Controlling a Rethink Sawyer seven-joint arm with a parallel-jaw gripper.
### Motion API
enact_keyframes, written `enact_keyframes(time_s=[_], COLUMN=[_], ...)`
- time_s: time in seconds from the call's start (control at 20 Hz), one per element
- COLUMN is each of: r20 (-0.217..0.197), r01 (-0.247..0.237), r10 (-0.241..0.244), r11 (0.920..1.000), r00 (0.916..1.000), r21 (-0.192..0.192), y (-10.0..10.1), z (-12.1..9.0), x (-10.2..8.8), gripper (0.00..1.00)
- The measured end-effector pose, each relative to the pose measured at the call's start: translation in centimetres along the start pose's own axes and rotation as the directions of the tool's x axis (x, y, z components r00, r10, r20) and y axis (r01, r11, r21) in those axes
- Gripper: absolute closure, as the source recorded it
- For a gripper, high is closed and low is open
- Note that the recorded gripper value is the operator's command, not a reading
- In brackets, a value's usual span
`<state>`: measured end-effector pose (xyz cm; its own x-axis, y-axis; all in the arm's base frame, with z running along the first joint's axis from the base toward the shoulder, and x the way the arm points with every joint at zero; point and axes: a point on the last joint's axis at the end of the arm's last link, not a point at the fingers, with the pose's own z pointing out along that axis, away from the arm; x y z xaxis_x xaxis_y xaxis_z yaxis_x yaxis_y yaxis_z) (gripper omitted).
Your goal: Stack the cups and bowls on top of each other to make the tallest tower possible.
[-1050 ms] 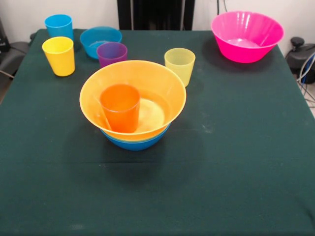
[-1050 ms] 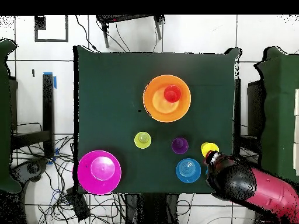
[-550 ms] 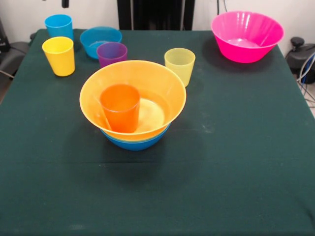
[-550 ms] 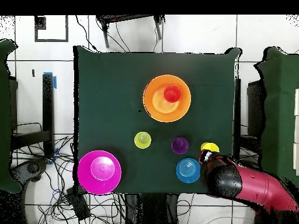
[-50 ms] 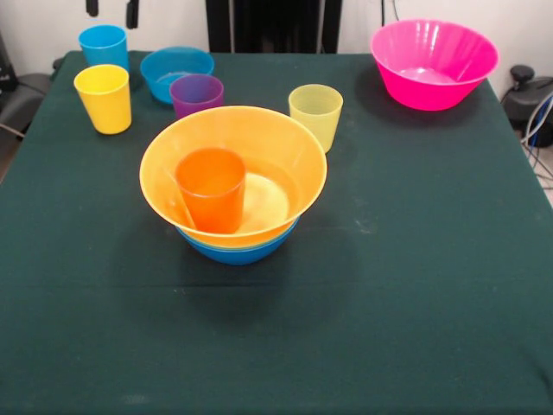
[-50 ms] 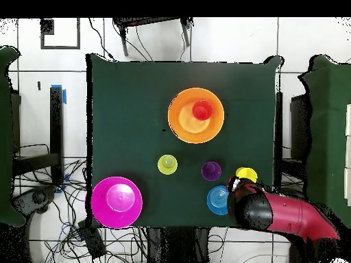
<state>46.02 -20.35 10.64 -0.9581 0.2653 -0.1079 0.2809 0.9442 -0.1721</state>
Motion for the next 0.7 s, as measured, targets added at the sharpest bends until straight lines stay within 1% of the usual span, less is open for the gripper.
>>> enact_keyframes(time_s=[0.3,0.45,0.65,0.7], r20=[-0.008,-0.009,0.0,0.0], r01=[0.045,0.055,0.059,0.06], r10=[-0.045,-0.055,-0.059,-0.06], r11=[0.999,0.9985,0.9977,0.9977], r00=[0.999,0.9985,0.9982,0.9982], r21=[-0.005,-0.011,-0.032,-0.033], y=[1.0,1.5,2.3,2.3], z=[1.3,1.8,3.5,3.7], x=[1.0,1.4,2.1,2.2], gripper=[0.0,0.0,0.0,0.0])
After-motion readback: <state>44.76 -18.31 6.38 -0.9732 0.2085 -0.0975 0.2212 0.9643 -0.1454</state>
